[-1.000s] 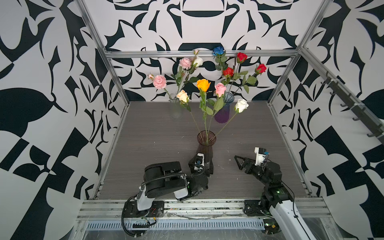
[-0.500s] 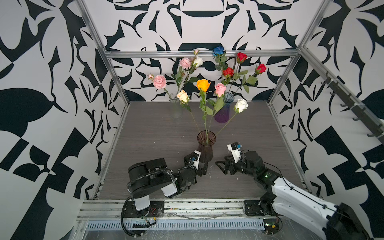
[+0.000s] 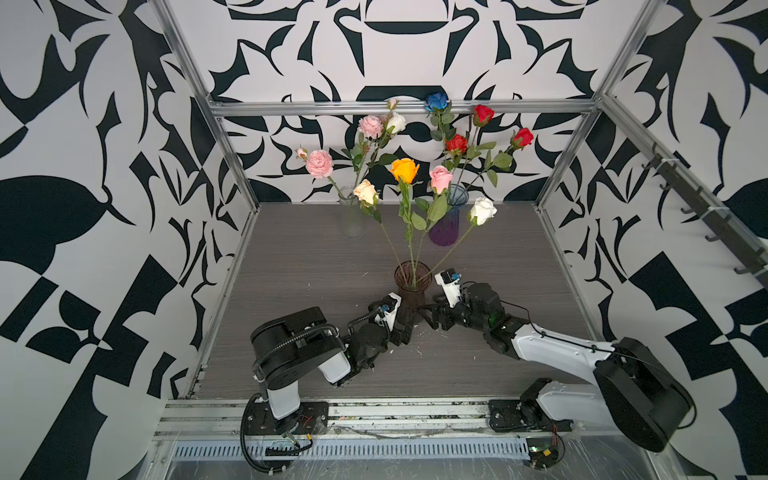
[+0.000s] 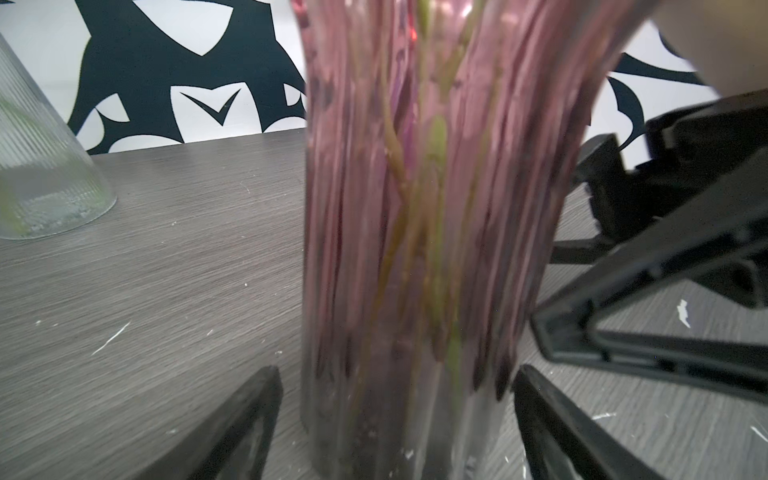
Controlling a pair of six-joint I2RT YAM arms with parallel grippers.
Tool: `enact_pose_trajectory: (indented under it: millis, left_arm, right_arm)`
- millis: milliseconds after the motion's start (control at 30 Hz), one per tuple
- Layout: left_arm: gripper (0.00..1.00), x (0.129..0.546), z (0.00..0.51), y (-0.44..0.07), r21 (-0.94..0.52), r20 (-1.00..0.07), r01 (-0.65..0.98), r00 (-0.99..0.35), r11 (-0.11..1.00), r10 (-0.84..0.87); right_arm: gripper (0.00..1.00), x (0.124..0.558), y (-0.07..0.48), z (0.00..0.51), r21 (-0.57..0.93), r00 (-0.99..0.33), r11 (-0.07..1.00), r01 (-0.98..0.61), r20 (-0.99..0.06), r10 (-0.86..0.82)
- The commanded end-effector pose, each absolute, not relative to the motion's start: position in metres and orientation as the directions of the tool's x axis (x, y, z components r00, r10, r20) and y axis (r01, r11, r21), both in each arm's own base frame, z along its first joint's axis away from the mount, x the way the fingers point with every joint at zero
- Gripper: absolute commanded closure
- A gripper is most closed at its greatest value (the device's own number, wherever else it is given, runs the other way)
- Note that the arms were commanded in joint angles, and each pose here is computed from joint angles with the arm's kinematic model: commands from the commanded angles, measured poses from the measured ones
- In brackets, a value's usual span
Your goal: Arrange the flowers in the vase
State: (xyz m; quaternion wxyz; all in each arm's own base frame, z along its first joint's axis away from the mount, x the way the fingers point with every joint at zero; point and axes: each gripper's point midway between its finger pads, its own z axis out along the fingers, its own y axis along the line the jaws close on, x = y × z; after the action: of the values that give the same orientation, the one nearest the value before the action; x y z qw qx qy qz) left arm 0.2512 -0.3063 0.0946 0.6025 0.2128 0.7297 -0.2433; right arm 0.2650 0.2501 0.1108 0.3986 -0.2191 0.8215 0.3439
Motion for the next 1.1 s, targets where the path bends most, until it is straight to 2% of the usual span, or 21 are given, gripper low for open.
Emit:
enact_pose_trajectory:
  millis: [0, 1067]
  left_arm:
    - [0.09, 0.256, 0.101, -0.313, -0.134, -0.983, 0.618, -0.181, 0.774, -0.025]
    - [0.10, 0.329, 0.079, -0.317, -0.226, -0.959, 0.582, -0.272, 0.781, -0.075]
  right_arm:
    - [0.23, 0.280, 0.264, 0.138, 0.361, -0.511, 0.635, -0.683, -0.858, -0.061]
    - [0.27, 0.351, 0.261, 0.116, 0.409, -0.570, 0.647, -0.643, -0.820, -0.048]
